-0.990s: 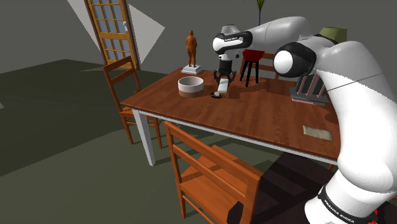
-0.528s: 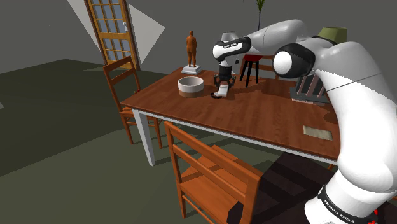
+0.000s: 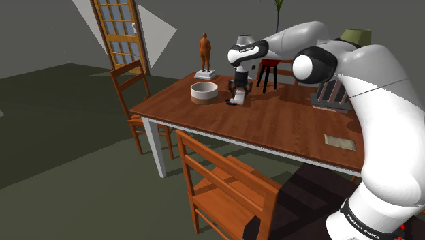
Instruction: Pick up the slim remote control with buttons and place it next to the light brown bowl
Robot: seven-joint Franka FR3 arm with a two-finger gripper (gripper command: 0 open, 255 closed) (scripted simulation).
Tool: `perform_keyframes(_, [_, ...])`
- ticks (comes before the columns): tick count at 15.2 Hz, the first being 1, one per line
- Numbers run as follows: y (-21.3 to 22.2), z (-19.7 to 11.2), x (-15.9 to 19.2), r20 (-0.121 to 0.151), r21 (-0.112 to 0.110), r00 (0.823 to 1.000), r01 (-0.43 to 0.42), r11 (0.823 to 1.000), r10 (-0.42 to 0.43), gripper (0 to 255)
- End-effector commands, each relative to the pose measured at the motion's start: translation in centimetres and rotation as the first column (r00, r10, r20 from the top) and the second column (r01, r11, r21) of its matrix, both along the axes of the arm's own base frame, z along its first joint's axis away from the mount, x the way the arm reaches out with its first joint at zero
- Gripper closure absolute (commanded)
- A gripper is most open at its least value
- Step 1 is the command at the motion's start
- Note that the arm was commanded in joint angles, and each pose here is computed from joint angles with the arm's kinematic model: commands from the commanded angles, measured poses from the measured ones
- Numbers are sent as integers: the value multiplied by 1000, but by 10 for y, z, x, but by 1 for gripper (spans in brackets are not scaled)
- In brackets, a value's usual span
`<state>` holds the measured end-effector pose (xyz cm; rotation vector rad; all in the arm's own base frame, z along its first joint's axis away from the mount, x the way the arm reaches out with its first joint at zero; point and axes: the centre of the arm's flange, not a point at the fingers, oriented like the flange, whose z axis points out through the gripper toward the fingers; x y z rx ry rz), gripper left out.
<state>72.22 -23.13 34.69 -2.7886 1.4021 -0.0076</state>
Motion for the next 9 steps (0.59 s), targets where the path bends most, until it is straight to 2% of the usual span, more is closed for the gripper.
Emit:
perform_keyframes(1, [1,-3,0,-4,2,1000,-1,1000,1,0])
perform_keyframes(5, [1,-3,0,-4,2,1000,-1,1000,1,0])
perform_keyframes(9, [0,47,0,-4,2,1000,-1,1000,1,0])
